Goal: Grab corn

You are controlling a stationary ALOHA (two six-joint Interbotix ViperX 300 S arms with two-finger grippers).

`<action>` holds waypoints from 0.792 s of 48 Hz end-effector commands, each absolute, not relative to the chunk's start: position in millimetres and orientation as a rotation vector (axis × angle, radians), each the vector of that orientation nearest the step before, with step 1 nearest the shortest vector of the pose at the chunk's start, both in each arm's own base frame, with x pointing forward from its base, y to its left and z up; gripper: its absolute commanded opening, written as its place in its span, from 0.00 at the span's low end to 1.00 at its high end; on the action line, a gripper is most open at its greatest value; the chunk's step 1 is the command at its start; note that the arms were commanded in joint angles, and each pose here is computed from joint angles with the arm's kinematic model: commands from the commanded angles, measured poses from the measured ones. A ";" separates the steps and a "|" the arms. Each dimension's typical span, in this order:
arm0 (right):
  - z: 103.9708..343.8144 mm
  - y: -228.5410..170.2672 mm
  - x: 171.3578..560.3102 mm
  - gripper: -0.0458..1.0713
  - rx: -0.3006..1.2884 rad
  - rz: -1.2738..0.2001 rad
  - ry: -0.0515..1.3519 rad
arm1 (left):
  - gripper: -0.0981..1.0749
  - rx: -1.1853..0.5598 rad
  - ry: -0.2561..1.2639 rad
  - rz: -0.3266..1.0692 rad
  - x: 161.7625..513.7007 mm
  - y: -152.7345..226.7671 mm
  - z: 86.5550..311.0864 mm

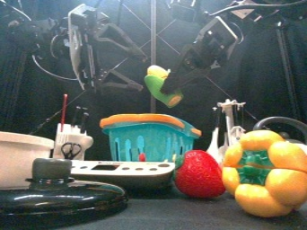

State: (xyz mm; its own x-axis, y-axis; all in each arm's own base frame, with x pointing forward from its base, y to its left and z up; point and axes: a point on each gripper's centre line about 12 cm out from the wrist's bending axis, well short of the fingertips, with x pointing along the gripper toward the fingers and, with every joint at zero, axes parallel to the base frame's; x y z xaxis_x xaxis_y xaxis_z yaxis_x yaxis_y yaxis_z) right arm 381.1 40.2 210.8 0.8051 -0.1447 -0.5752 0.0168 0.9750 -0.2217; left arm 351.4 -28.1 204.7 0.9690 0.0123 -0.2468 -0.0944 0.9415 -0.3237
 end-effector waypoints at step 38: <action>222.0 42.1 386.1 0.67 -0.209 -0.100 0.604 | 0.90 -0.309 0.199 0.094 374.2 -10.6 201.5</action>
State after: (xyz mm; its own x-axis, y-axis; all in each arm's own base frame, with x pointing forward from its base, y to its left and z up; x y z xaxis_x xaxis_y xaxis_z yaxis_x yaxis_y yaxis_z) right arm 381.8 37.9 205.7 0.7917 -0.1680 -0.5874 0.0316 0.9714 -0.2353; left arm 375.3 -18.8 195.9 0.9735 0.0410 -0.2248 -0.1072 0.9508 -0.2906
